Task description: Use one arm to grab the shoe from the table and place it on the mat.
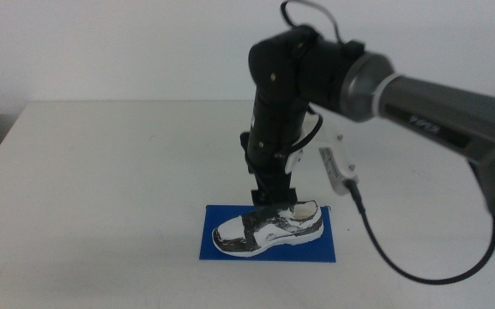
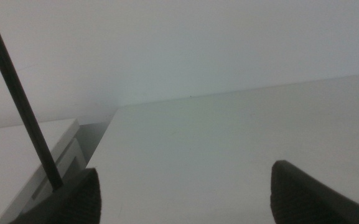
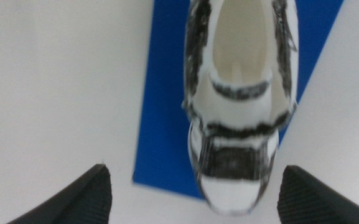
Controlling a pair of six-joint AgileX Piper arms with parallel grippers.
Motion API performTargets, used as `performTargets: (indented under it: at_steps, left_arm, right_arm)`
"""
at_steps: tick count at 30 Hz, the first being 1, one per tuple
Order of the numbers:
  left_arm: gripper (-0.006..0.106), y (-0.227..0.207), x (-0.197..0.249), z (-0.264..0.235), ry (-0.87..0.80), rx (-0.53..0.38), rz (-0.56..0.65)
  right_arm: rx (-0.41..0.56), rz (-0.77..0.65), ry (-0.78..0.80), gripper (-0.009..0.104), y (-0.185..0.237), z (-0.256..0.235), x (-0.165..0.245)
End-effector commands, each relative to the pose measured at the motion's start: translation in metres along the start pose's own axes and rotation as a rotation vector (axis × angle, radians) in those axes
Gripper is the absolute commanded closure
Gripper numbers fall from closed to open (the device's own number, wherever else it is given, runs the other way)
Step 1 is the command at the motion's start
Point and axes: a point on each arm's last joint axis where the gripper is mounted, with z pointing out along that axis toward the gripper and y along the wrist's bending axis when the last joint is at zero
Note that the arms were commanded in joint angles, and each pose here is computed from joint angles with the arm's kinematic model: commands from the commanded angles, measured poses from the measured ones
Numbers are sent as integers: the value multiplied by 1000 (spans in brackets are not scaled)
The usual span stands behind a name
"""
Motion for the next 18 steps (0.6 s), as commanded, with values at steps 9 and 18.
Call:
performTargets:
  at_steps: [9, 18]
  left_arm:
    - [7, 0, -6, -1, -84, 0, -14]
    - [7, 0, -6, -1, -84, 0, -14]
  right_arm:
    - [-298, -533, -160, 3, -7, -132, -24]
    - [-328, -1299, -563, 3, -11, -189, -48]
